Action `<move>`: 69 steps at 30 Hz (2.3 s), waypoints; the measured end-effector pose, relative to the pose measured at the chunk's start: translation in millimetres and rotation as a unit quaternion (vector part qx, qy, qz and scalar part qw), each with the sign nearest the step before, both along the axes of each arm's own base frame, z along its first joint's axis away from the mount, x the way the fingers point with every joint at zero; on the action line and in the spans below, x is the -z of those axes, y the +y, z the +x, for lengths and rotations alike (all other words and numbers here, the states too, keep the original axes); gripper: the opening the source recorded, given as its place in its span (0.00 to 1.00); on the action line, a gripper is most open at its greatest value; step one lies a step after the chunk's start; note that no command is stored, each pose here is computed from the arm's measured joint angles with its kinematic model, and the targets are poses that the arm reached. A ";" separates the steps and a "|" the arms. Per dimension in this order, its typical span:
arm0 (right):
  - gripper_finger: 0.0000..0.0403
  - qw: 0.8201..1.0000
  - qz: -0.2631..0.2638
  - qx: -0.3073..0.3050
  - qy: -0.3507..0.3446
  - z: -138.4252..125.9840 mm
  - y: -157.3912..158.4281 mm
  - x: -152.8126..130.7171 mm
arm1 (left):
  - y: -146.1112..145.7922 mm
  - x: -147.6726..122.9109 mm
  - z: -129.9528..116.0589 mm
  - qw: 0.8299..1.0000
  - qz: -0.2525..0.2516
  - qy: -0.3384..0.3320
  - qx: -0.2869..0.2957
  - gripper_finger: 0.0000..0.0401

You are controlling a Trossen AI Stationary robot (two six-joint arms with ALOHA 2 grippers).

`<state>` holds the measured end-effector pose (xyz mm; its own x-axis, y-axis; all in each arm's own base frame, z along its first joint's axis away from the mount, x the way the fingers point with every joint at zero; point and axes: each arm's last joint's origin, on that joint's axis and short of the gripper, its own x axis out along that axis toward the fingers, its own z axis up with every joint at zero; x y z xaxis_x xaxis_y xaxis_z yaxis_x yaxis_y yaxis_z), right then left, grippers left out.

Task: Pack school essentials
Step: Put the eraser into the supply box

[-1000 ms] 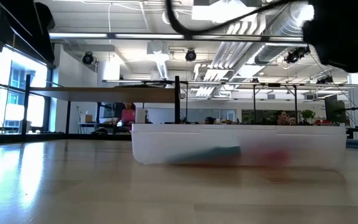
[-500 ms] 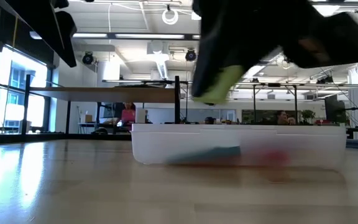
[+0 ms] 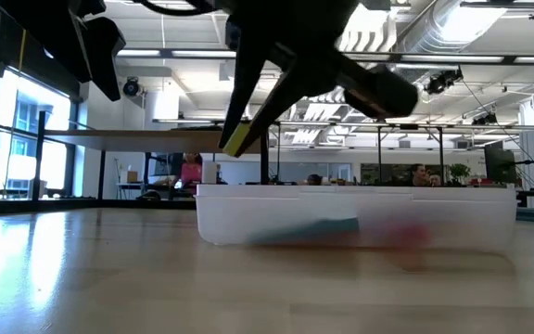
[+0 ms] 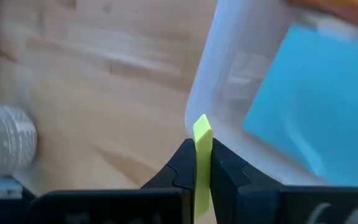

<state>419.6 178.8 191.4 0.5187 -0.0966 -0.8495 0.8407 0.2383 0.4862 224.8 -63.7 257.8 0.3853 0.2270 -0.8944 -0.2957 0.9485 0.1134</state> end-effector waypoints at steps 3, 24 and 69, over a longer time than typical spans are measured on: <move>0.03 1.000 -0.007 0.019 -0.003 5.7 -14.1 -0.1 | -0.1 0.0 0.1 1.000 0.000 -0.001 0.000 0.99; 0.15 0.998 -0.031 0.023 0.047 7.3 -43.2 3.5 | -0.1 -0.1 0.1 1.000 0.000 -0.001 0.000 0.99; 0.45 0.995 -0.012 0.011 0.098 -0.6 -43.7 6.5 | -0.1 -0.1 0.1 1.000 0.000 -0.001 0.000 0.99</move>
